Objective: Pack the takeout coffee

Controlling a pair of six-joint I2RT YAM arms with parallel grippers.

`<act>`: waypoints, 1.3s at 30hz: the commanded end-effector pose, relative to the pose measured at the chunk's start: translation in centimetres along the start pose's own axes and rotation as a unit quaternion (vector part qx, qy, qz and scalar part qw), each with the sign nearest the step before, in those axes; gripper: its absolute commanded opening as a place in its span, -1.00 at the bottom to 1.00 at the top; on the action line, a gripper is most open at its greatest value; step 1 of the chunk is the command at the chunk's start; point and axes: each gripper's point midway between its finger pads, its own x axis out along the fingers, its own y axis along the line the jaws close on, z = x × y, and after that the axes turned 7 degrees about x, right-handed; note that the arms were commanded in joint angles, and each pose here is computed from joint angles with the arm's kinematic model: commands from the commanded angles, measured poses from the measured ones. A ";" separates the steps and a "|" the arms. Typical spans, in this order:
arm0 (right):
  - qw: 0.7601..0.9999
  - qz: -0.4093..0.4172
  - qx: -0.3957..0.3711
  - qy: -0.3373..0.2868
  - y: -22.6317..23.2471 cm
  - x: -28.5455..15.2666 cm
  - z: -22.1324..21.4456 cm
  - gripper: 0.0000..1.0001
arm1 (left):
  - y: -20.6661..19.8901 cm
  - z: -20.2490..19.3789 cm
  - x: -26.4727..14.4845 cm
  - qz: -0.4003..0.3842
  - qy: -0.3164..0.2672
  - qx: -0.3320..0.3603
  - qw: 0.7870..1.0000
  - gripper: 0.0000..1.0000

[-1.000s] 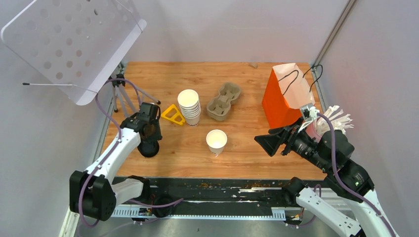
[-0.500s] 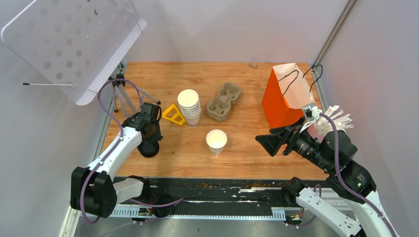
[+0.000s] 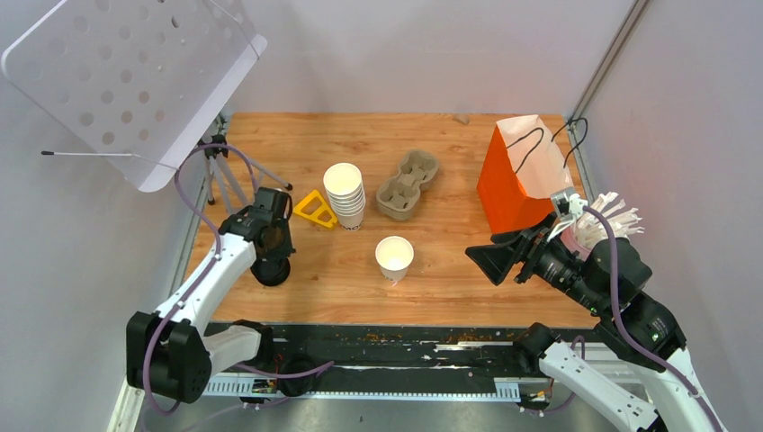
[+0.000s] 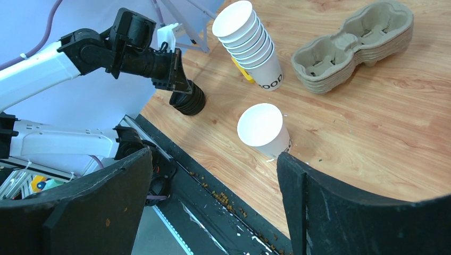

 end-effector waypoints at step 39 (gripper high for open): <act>0.972 0.213 0.098 -0.014 10.1 14.9 -0.3 1.00 | -13.5 6.5 -30.0 -0.655 -0.260 -0.085 0.704 -0.80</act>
